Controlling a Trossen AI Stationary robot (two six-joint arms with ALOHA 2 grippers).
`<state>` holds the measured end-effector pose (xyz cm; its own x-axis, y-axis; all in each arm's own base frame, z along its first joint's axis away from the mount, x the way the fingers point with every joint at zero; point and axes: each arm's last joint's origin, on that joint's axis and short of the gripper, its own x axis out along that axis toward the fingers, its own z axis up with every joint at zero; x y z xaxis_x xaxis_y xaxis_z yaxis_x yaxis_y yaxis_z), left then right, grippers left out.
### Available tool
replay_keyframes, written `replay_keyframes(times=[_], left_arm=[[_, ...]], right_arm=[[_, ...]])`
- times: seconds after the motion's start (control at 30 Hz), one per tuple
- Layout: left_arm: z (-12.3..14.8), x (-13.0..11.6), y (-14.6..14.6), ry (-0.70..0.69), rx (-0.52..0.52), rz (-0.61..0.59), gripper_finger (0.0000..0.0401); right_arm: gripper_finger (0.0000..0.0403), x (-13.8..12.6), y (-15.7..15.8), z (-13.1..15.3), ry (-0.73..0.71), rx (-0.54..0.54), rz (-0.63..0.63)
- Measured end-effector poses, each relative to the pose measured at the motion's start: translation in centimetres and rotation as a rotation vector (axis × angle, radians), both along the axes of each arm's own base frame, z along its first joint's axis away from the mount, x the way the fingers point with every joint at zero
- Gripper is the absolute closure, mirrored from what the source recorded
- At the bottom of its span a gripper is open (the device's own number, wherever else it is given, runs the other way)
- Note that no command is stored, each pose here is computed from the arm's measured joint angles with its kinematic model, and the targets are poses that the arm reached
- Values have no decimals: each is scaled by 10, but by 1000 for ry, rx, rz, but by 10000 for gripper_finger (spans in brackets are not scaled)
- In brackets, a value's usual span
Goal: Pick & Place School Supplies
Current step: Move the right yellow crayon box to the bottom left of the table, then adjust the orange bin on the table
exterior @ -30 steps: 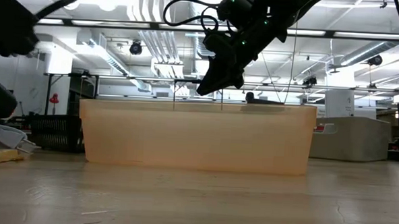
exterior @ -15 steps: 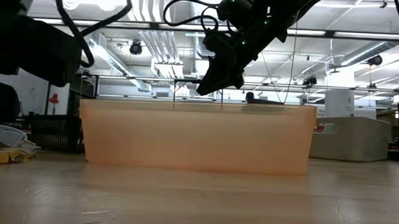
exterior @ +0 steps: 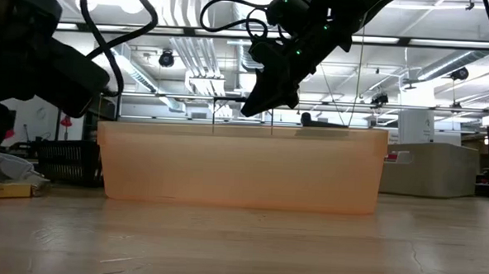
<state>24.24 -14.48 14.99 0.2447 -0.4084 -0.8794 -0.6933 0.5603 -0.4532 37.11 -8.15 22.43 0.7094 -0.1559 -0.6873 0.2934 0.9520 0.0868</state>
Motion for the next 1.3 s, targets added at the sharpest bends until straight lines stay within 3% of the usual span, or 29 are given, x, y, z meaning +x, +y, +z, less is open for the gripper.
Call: replay_keyframes(times=[0.33,0.53,0.67,0.8,1.0,1.1,1.3], left_arm=[[10,3,5,49,60,23,261],[35,17,-3,-40,51,-60,261],[55,24,-7,-142,81,-259,261],[69,27,-11,-315,154,-642,261],[66,24,-9,-444,243,-988,263],[60,23,-4,-465,254,-1077,263],[47,21,14,-422,147,-1101,263]], right_arm=[[318,0,0,0,0,0,0],[324,0,0,0,0,0,0],[332,0,0,0,0,0,0],[335,0,0,0,0,0,0],[326,0,0,0,0,0,0],[322,0,0,0,0,0,0],[318,0,0,0,0,0,0]])
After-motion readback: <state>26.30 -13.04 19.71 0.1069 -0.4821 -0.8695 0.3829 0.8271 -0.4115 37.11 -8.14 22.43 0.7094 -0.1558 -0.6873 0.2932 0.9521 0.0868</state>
